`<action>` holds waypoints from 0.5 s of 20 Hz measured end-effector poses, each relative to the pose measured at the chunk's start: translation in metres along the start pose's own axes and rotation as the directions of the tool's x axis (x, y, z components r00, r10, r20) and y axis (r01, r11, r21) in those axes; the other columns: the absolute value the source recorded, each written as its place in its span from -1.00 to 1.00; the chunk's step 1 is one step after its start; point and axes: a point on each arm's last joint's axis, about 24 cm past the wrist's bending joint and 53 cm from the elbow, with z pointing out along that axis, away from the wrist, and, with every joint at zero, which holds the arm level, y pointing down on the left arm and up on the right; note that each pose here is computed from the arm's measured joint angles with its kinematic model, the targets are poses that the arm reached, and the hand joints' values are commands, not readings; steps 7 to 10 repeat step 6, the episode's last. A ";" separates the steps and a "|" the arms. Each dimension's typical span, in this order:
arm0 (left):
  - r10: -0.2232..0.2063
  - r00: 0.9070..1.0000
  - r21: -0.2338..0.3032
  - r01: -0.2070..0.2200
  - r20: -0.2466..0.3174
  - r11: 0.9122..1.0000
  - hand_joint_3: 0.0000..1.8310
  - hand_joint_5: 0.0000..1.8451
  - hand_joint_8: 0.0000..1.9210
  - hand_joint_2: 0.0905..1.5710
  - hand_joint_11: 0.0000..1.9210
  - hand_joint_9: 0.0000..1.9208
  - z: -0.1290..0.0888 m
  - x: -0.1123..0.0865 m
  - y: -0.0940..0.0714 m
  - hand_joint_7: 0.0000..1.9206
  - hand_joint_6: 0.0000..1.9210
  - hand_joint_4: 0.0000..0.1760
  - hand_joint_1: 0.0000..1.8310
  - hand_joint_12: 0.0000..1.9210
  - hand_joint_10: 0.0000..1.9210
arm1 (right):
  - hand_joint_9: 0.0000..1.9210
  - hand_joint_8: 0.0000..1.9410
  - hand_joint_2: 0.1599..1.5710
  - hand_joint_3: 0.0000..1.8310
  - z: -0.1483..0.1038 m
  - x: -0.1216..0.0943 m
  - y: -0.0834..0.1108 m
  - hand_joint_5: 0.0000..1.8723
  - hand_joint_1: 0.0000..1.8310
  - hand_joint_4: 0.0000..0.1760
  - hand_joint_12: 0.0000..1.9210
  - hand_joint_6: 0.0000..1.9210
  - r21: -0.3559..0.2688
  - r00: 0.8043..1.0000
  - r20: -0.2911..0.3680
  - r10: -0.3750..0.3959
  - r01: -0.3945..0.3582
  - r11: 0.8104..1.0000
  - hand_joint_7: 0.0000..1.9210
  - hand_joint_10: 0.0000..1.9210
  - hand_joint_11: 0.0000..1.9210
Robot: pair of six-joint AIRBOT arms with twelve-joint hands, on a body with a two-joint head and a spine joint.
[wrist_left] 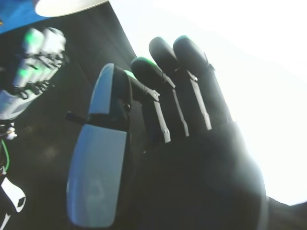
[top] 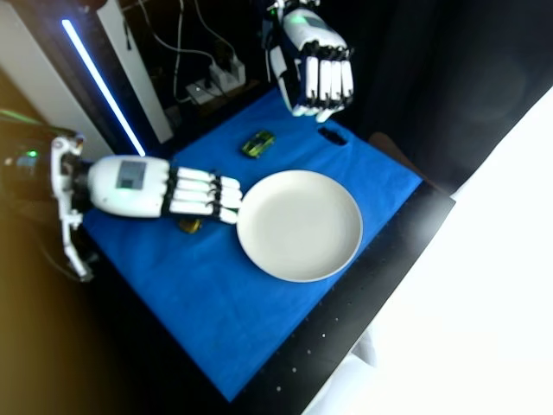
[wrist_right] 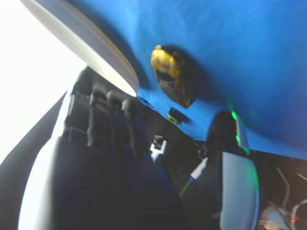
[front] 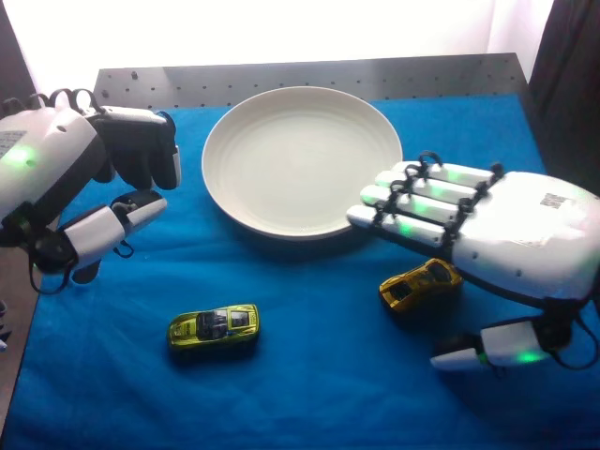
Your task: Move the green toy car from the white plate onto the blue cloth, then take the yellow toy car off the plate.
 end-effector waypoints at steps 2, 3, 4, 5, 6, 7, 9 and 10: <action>-0.001 1.000 0.001 0.001 0.001 1.000 -1.00 -0.20 0.42 0.55 -0.45 -0.25 0.000 0.000 0.000 -0.21 0.36 -0.51 0.23 0.60 -0.04 | -0.93 -0.98 0.20 -0.99 -0.010 -0.006 -0.006 -0.75 -0.36 -1.00 -0.01 -0.94 0.022 0.999 0.034 0.036 -0.036 0.999 -0.83 -0.97 -1.00; -0.003 1.000 0.001 0.003 0.002 1.000 -1.00 -0.21 0.46 0.57 -0.48 -0.27 0.000 0.000 0.000 -0.22 0.37 -0.57 0.23 0.64 0.00 | -0.87 -0.96 0.37 -0.97 -0.018 -0.014 -0.009 -0.61 -0.28 -1.00 0.27 -0.82 0.033 0.996 0.068 0.054 -0.057 0.998 -0.72 -0.91 -1.00; -0.012 1.000 0.003 0.012 0.007 1.000 -1.00 -0.22 0.49 0.57 -0.48 -0.28 0.000 -0.001 -0.001 -0.22 0.36 -0.73 0.23 0.67 0.06 | -0.80 -0.93 0.49 -0.98 -0.029 -0.025 -0.017 -0.51 -0.21 -1.00 0.50 -0.59 0.054 0.989 0.125 0.077 -0.085 0.995 -0.60 -0.71 -1.00; -0.021 1.000 0.007 0.020 0.014 1.000 -1.00 -0.27 0.52 0.59 -0.52 -0.32 0.001 -0.004 0.000 -0.24 0.41 -0.79 0.22 0.64 0.05 | -0.68 -0.75 0.58 -1.00 -0.041 -0.039 -0.026 -0.33 0.07 -1.00 0.82 0.28 0.077 0.976 0.194 0.100 -0.117 0.990 -0.38 -0.25 -0.99; -0.034 0.999 0.010 0.034 0.025 0.999 -1.00 -0.29 0.56 0.61 -0.55 -0.34 0.001 -0.008 0.001 -0.26 0.43 -0.92 0.21 0.67 0.09 | -0.60 -0.44 0.64 -0.99 -0.053 -0.052 -0.035 -0.35 0.10 -1.00 0.94 0.55 0.098 0.958 0.261 0.116 -0.146 0.984 -0.35 0.08 -0.87; -0.034 0.999 0.010 0.034 0.025 0.999 -1.00 -0.29 0.56 0.61 -0.55 -0.34 0.001 -0.008 0.001 -0.26 0.43 -0.92 0.21 0.67 0.09 | -0.60 -0.44 0.64 -0.99 -0.053 -0.052 -0.035 -0.35 0.10 -1.00 0.94 0.55 0.098 0.958 0.261 0.116 -0.146 0.984 -0.35 0.08 -0.87; -0.034 0.999 0.010 0.034 0.025 0.999 -1.00 -0.29 0.56 0.61 -0.55 -0.34 0.001 -0.008 0.001 -0.26 0.43 -0.92 0.21 0.67 0.09 | -0.60 -0.44 0.64 -0.99 -0.053 -0.052 -0.035 -0.35 0.10 -1.00 0.94 0.55 0.098 0.958 0.261 0.116 -0.146 0.984 -0.35 0.08 -0.87; -0.034 0.999 0.010 0.034 0.025 0.999 -1.00 -0.29 0.56 0.61 -0.55 -0.34 0.001 -0.008 0.001 -0.26 0.43 -0.92 0.21 0.67 0.09 | -0.60 -0.44 0.64 -0.99 -0.053 -0.052 -0.035 -0.35 0.10 -1.00 0.94 0.55 0.098 0.958 0.261 0.116 -0.146 0.984 -0.35 0.08 -0.87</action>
